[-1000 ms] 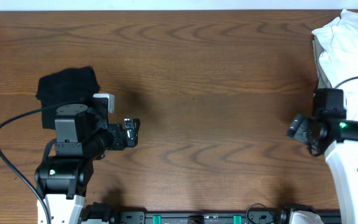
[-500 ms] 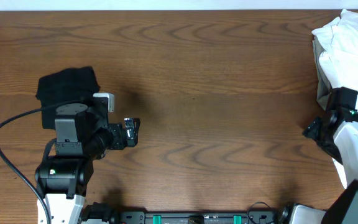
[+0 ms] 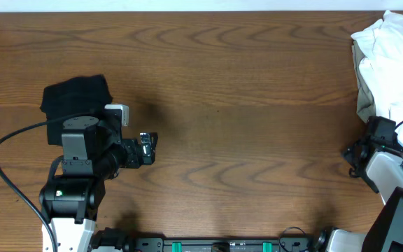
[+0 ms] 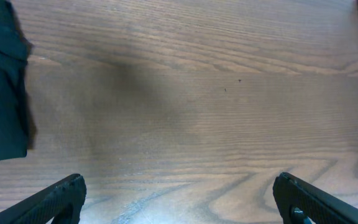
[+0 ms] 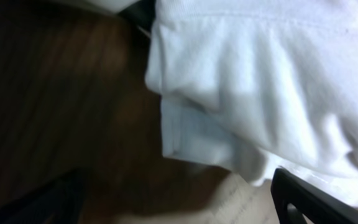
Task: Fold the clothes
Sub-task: 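Reach the right gripper into the white clothes pile on the right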
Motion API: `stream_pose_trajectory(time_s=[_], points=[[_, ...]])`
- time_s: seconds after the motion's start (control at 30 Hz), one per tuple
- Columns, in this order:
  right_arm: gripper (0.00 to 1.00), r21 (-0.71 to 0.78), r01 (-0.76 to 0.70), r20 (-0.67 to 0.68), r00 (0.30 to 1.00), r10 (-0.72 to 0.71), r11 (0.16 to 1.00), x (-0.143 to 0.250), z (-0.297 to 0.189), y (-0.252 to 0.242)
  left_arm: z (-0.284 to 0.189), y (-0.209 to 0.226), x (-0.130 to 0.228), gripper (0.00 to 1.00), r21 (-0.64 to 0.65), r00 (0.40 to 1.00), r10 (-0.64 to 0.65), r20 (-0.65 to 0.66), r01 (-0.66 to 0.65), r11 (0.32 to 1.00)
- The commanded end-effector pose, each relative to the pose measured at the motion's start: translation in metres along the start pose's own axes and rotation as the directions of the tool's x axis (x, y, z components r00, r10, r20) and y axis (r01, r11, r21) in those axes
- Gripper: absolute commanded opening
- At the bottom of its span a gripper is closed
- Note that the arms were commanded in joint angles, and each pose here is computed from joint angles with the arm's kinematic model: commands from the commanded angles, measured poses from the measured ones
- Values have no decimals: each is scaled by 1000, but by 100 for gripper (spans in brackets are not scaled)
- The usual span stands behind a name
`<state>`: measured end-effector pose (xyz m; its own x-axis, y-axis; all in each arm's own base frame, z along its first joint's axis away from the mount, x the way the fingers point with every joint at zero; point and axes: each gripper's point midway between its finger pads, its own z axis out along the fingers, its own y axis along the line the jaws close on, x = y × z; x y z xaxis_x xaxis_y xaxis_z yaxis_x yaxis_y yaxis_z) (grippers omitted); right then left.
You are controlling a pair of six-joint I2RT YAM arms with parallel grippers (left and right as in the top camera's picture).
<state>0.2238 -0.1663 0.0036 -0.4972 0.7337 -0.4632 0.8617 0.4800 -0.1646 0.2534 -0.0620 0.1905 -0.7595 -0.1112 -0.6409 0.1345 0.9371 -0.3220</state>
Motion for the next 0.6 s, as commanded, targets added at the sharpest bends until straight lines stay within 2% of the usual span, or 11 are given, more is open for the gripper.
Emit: stream_pose_trajectory(time_s=[0.0, 0.17, 0.33, 0.57], points=[[94, 32, -15, -19, 1000, 16, 999, 14, 10, -12, -4, -6, -7, 98, 18, 1000, 3, 17, -3, 1000], [92, 37, -31, 8, 999, 31, 999, 14, 14, -15, -4, -6, -7, 98, 18, 1000, 3, 17, -3, 1000], [86, 68, -54, -1, 999, 54, 996, 17, 18, -27, -4, -6, -7, 98, 19, 1000, 3, 17, -3, 1000], [84, 103, -121, -19, 992, 123, 987, 17, 24, -46, -4, -6, -7, 98, 19, 1000, 3, 17, -3, 1000]])
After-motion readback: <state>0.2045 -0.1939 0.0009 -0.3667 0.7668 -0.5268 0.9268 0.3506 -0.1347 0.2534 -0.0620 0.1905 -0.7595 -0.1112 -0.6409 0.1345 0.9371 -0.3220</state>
